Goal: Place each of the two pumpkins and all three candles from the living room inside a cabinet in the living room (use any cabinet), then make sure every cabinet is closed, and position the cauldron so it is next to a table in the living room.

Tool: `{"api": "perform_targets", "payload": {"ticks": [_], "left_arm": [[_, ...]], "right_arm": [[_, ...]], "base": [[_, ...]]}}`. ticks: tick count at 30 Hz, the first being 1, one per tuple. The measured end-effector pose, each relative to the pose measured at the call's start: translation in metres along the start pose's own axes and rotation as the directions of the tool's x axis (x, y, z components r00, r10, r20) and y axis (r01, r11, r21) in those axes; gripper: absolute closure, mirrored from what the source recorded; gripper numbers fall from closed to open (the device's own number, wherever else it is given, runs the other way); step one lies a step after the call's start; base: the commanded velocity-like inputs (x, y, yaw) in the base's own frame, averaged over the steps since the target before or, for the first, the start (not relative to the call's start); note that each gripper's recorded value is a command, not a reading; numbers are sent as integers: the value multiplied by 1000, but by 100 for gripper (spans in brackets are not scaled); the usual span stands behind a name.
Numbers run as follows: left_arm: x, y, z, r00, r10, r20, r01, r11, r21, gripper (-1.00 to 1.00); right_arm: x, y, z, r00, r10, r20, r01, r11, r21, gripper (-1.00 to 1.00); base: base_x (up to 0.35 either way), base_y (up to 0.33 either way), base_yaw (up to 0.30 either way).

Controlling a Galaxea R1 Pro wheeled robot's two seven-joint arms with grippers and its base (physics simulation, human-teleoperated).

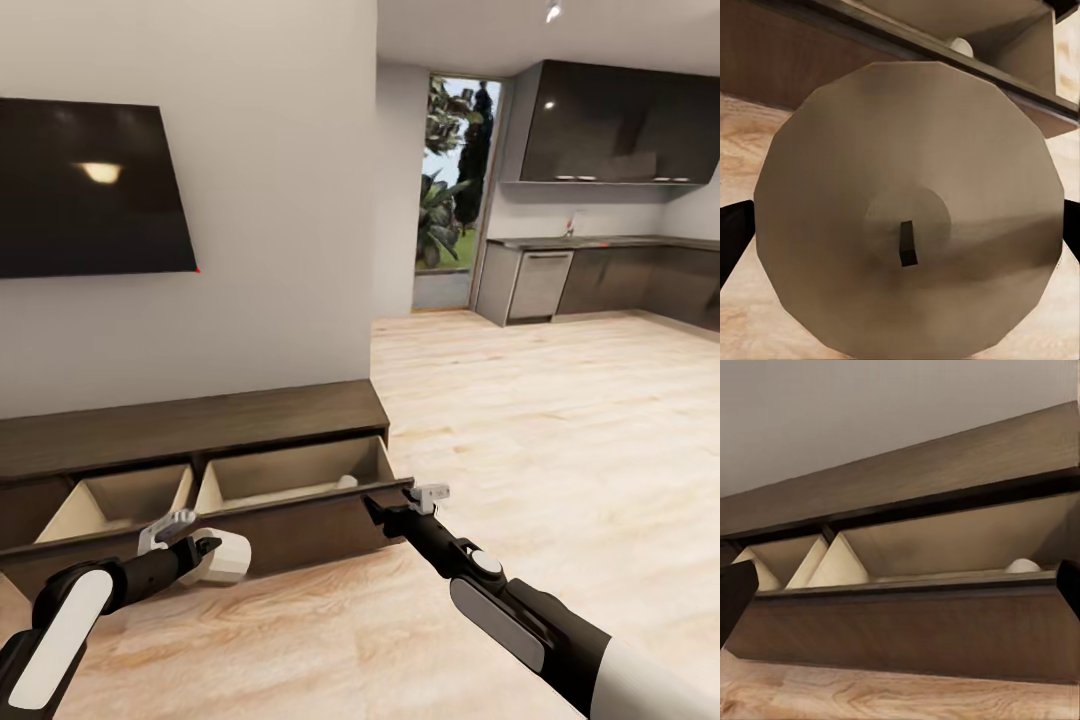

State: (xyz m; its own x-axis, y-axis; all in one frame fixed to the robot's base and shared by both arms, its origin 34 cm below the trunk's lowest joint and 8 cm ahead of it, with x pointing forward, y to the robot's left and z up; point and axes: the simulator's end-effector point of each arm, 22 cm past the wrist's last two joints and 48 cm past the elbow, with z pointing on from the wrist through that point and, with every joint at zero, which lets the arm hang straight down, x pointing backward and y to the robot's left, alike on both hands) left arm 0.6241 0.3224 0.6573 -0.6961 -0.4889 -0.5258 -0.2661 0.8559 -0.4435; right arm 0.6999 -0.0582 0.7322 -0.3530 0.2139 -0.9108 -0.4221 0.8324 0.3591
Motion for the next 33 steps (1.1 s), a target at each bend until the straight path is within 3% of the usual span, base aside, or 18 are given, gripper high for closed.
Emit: {"api": "perform_targets", "payload": {"ticks": [9,33], "left_arm": [[0,0,0,1000,0,0,0,1000,1,100],[-26,-20,-26,1000,5,-1,-5,1000,1,100]], "right_arm": [[0,0,0,1000,1,2,-1,1000,-1,-100],[-35,4,-3,1000,0,-3,0,1000,16,-100]], "base": [[252,-149,151],[6,-4,1]]}}
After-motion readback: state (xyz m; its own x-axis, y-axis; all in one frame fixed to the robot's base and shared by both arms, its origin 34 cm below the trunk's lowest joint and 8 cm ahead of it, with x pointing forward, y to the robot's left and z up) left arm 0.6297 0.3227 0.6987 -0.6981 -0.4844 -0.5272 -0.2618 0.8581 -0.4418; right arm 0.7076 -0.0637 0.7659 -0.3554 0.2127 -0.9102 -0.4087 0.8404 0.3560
